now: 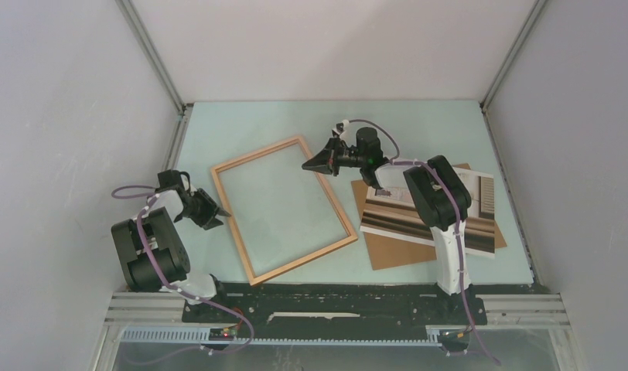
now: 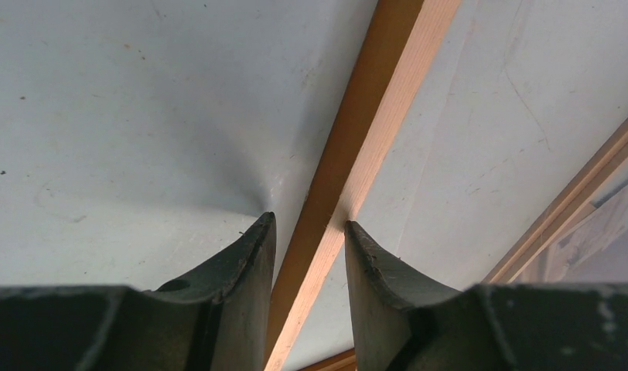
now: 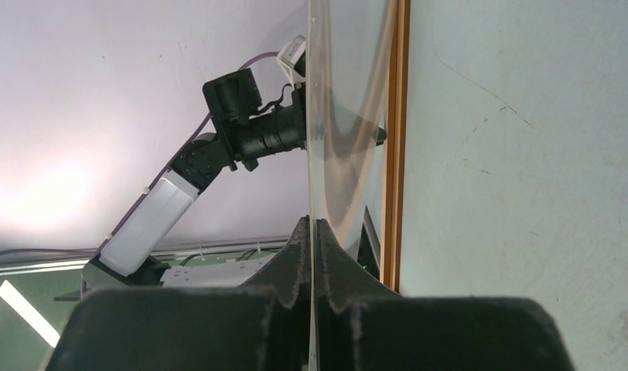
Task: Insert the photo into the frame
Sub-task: Place the photo frame item in the photo frame.
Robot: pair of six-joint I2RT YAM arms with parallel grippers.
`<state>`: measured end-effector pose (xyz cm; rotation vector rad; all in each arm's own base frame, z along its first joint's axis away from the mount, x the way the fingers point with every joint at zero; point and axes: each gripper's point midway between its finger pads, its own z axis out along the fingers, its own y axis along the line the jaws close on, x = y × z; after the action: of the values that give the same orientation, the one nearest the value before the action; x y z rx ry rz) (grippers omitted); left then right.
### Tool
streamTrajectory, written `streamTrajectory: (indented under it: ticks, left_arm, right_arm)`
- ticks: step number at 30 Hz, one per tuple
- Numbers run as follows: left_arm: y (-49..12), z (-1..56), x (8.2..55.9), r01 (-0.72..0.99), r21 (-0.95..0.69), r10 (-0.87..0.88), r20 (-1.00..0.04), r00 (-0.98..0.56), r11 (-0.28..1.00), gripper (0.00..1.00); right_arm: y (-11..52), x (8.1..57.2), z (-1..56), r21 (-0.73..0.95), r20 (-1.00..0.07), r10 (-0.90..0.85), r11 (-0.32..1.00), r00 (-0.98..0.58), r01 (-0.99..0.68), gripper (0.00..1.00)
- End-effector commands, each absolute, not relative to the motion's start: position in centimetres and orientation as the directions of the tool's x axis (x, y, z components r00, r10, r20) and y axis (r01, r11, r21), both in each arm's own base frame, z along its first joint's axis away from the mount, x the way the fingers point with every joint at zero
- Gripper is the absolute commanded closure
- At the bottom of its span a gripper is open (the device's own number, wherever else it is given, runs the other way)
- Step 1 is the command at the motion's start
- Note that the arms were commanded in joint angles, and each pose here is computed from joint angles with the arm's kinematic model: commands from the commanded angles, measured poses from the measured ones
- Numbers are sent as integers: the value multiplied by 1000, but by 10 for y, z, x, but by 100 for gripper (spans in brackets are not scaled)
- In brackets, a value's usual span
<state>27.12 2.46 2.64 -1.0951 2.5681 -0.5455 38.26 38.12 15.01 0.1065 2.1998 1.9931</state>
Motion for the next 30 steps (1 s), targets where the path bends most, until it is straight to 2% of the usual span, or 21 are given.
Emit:
streamTrajectory:
  ticks: [1, 15, 25, 30]
  left_arm:
    - [22, 26, 269, -616, -472, -736, -111, -668, 630, 100]
    - [20, 25, 269, -613, -477, -733, -107, -671, 630, 100]
    - [18, 31, 271, -594, -497, -729, -125, -673, 633, 100]
    - [26, 47, 272, -583, -490, -734, -201, -649, 649, 88]
  right_arm:
    - [393, 384, 170, 988, -145, 166, 76, -975, -134, 100]
    - [399, 391, 152, 985, -142, 200, 130, -970, -118, 100]
    - [403, 387, 145, 972, -181, 205, 188, -962, -143, 100]
    - [403, 388, 142, 974, -172, 208, 183, -963, -135, 100]
